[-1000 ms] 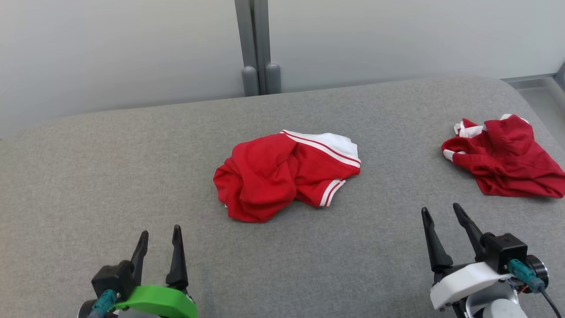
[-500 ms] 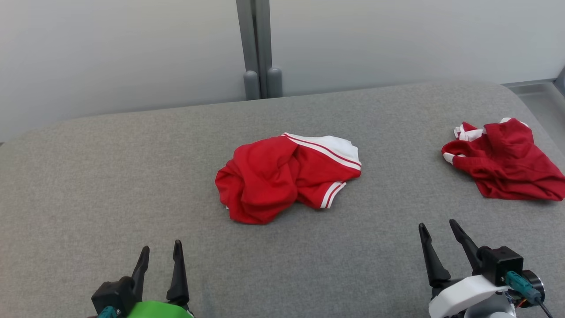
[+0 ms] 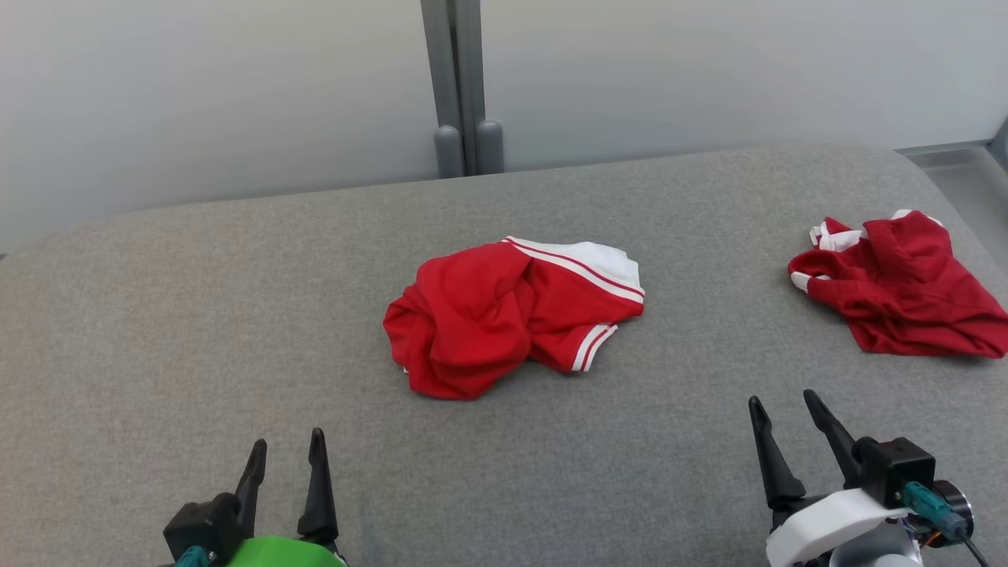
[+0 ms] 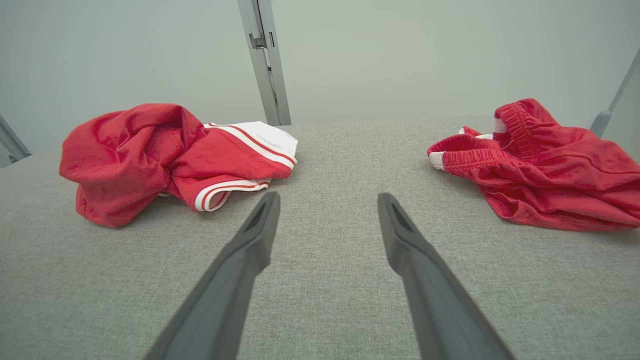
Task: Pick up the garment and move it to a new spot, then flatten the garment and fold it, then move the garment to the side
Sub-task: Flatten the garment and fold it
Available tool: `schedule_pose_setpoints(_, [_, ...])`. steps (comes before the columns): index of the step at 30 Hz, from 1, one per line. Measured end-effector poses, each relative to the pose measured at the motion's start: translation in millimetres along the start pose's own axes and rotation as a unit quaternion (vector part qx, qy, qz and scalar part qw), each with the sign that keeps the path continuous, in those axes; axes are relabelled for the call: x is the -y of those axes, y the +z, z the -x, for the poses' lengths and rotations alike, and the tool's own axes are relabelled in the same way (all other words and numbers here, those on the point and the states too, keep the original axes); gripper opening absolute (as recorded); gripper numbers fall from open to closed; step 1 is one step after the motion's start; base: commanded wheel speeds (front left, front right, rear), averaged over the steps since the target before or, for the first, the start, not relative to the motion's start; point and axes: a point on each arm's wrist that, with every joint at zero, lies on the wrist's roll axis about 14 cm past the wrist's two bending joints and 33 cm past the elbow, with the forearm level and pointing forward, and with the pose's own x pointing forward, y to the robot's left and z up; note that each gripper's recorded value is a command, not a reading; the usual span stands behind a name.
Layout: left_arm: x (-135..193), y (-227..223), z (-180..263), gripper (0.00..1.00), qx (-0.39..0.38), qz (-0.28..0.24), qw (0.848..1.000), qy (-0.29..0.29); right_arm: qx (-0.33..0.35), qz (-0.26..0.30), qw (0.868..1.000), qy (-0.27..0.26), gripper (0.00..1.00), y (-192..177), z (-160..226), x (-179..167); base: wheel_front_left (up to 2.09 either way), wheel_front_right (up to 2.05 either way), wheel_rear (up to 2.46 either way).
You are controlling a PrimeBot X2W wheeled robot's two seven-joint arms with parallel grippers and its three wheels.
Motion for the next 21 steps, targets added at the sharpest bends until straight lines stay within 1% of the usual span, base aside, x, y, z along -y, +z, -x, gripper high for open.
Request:
schedule_pose_setpoints(7, [-2,-1,0,1.00,-0.001,0.000,1.000,0.003,-0.002,0.004,1.000,0.000,1.00,-1,-2,1,0.00,0.00,0.00])
schedule_pose_setpoints(12, [-3,-2,-2,1.00,-0.003,0.001,1.000,0.005,-0.001,0.015,1.000,0.005,1.00,0,-12,-1,0.00,0.00,0.00])
schedule_pose_setpoints(16, [-2,0,-9,1.00,-0.001,-0.001,1.000,0.003,0.004,0.037,0.999,0.018,1.00,6,-35,-6,0.00,0.00,0.00])
schedule_pose_setpoints(21, [0,4,-24,1.00,0.005,-0.002,1.000,-0.002,-0.016,0.073,0.996,0.042,1.00,-1,-75,-18,0.00,0.00,0.00])
